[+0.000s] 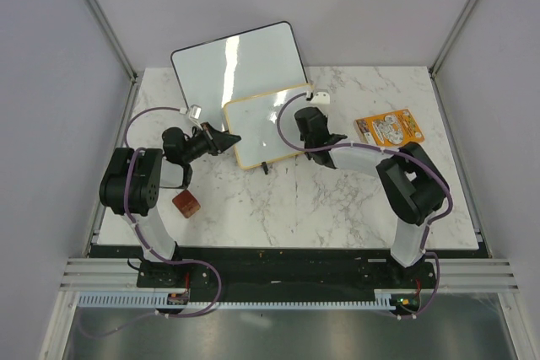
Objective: Erase the whiteboard
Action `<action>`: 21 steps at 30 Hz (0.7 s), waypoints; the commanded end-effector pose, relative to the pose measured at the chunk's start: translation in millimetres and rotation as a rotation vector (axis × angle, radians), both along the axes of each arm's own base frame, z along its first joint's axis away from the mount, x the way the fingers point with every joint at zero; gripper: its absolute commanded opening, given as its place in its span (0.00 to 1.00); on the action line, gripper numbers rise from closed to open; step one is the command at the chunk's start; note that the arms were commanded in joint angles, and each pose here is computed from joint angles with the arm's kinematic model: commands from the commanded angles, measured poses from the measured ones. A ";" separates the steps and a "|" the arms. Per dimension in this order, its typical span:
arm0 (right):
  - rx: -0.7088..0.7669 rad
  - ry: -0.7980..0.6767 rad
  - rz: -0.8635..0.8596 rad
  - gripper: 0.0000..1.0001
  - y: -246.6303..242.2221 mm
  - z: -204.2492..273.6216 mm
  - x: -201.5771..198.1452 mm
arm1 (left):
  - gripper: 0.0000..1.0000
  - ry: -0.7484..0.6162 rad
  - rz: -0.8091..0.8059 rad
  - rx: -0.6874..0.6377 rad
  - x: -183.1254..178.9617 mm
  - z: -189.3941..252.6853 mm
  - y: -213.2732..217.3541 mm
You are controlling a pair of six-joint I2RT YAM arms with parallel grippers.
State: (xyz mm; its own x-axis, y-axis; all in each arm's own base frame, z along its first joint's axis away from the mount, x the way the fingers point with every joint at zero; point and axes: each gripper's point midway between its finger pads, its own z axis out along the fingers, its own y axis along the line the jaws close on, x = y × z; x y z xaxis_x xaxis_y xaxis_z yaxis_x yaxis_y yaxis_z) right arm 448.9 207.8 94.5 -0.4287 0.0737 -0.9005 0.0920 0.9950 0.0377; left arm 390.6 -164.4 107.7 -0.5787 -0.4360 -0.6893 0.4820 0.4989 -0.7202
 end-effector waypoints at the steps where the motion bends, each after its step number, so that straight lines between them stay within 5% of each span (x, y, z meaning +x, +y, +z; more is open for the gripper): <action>1: -0.042 0.025 0.174 0.00 52.1 0.6 -7.2 | 0.02 -0.018 0.026 0.061 3.1 -16.6 7.7; 7: -0.046 0.011 0.308 0.00 98.5 8.5 -5.4 | 0.02 -0.017 0.024 0.061 2.9 -17.2 7.5; 21: -0.039 0.032 0.087 0.00 25.4 14.4 35.9 | 0.02 -0.017 0.026 0.062 2.7 -17.1 7.7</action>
